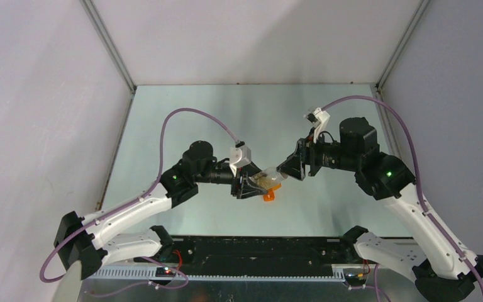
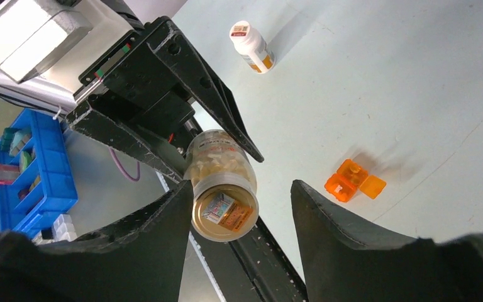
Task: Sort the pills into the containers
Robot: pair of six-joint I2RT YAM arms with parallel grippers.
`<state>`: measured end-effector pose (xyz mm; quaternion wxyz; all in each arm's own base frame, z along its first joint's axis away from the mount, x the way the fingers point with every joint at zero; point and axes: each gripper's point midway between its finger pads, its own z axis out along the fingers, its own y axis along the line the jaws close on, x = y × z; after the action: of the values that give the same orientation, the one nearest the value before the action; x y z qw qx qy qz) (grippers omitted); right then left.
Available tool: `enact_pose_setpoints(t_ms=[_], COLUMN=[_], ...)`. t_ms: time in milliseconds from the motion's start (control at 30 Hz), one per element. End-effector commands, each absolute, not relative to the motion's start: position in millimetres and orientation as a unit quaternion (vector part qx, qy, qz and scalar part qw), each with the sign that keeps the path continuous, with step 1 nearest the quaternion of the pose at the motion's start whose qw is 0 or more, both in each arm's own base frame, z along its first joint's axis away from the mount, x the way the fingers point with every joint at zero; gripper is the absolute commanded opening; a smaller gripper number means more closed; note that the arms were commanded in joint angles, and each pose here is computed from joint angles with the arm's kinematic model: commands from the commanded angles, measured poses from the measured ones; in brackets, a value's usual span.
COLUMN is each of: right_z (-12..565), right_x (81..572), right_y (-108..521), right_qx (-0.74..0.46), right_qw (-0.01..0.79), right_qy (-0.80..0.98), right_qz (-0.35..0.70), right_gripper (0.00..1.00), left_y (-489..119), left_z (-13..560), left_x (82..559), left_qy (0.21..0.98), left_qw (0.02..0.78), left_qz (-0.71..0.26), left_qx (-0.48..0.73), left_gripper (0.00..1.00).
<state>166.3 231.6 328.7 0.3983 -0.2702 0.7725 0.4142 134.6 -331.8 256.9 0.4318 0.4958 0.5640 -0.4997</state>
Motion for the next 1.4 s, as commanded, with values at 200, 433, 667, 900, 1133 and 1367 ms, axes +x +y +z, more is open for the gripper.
enact_pose_setpoints(t_ms=[200, 433, 667, 900, 1133, 1367], right_z=[333, 337, 356, 360, 348, 336], right_x=[197, 201, 207, 163, 141, 149], right_y=[226, 218, 198, 221, 230, 233], right_qx=[-0.215, -0.193, -0.144, -0.289, -0.354, -0.347], right_qw=[0.429, 0.443, 0.488, 0.458, 0.416, 0.401], right_qy=[0.794, 0.796, 0.786, 0.726, 0.707, 0.725], right_qz=[0.373, 0.364, 0.35, 0.425, 0.45, 0.439], right_gripper=[0.62, 0.62, 0.77, 0.88, 0.86, 0.83], left_y=[-335, -335, -335, -337, -337, -337], left_z=[293, 290, 288, 288, 288, 290], left_x=[130, 134, 136, 139, 134, 130], left_qy=[0.501, 0.508, 0.514, 0.519, 0.512, 0.505], left_qw=[0.47, 0.473, 0.473, 0.473, 0.466, 0.461], left_qz=[-0.506, -0.499, -0.495, -0.495, -0.5, -0.506], left_qx=[0.521, 0.518, 0.516, 0.512, 0.52, 0.525], left_gripper=[0.0, 0.0, 0.0, 0.0, 0.0, 0.0])
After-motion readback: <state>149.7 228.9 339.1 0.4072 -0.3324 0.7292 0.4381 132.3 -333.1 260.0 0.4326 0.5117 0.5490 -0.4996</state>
